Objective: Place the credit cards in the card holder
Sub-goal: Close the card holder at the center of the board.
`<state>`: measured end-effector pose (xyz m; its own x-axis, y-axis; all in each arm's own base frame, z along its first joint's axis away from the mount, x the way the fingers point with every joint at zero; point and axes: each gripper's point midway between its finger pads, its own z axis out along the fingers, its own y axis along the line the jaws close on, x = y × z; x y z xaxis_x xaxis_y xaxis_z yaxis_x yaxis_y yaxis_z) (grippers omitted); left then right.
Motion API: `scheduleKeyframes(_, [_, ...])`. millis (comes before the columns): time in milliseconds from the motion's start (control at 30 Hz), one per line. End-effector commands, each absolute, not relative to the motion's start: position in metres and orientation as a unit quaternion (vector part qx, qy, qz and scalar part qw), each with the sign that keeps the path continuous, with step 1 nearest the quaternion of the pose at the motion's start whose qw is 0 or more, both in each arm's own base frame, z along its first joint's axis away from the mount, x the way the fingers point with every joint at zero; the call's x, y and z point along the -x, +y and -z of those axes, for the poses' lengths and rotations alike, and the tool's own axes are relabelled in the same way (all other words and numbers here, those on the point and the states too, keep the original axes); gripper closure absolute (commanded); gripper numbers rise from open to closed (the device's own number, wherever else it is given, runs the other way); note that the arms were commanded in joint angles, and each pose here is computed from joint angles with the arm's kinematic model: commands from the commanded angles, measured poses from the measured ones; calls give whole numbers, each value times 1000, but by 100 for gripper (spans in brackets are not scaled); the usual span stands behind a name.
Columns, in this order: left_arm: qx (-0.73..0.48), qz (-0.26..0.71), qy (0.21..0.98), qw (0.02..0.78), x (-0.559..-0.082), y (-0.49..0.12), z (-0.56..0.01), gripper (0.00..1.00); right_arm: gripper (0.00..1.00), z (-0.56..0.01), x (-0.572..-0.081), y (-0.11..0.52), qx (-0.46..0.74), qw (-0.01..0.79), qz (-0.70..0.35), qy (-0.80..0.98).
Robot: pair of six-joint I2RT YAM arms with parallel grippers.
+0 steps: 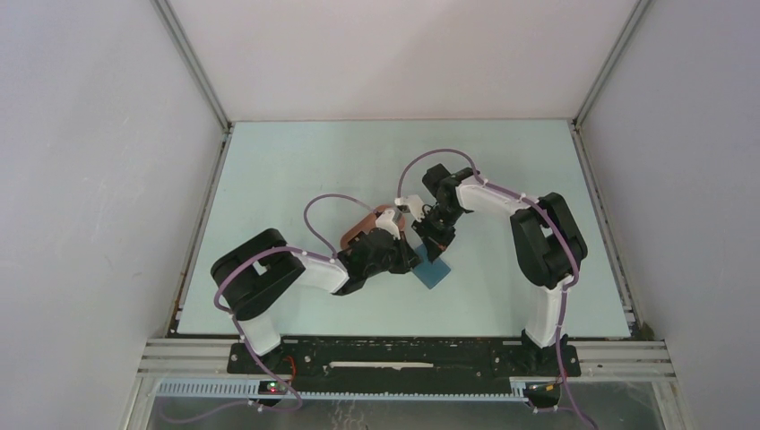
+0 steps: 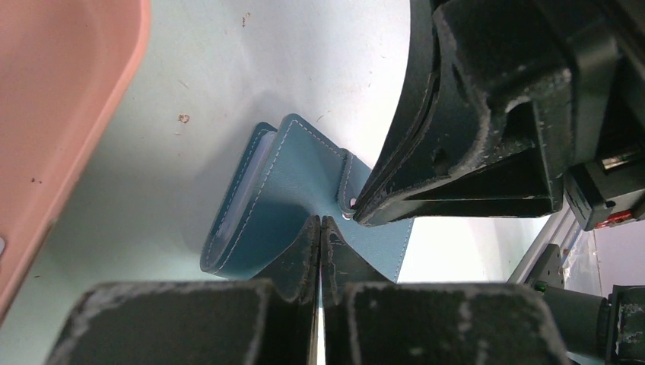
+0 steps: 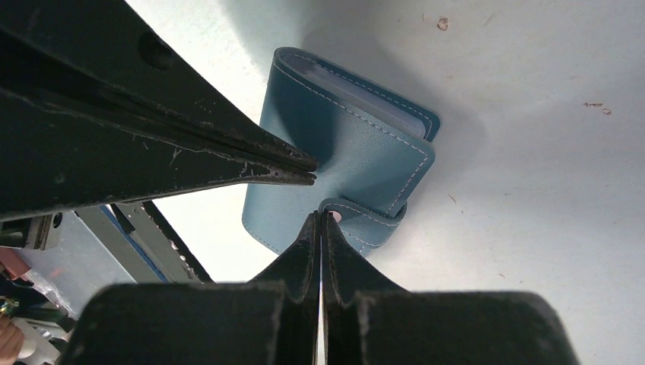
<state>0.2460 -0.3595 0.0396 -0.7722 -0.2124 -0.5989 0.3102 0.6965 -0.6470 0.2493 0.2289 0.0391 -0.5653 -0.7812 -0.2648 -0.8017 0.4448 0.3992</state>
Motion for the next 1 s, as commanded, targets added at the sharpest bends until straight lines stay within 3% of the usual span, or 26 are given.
scheduleKeyframes(0, [-27, 378, 867, 325, -239, -349, -29, 98, 100, -13, -248, 225, 471, 5, -210, 857])
scheduleKeyframes(967, [-25, 386, 861, 330, -238, -349, -33, 98, 100, 20, -236, 221, 459, -62, -183, 867])
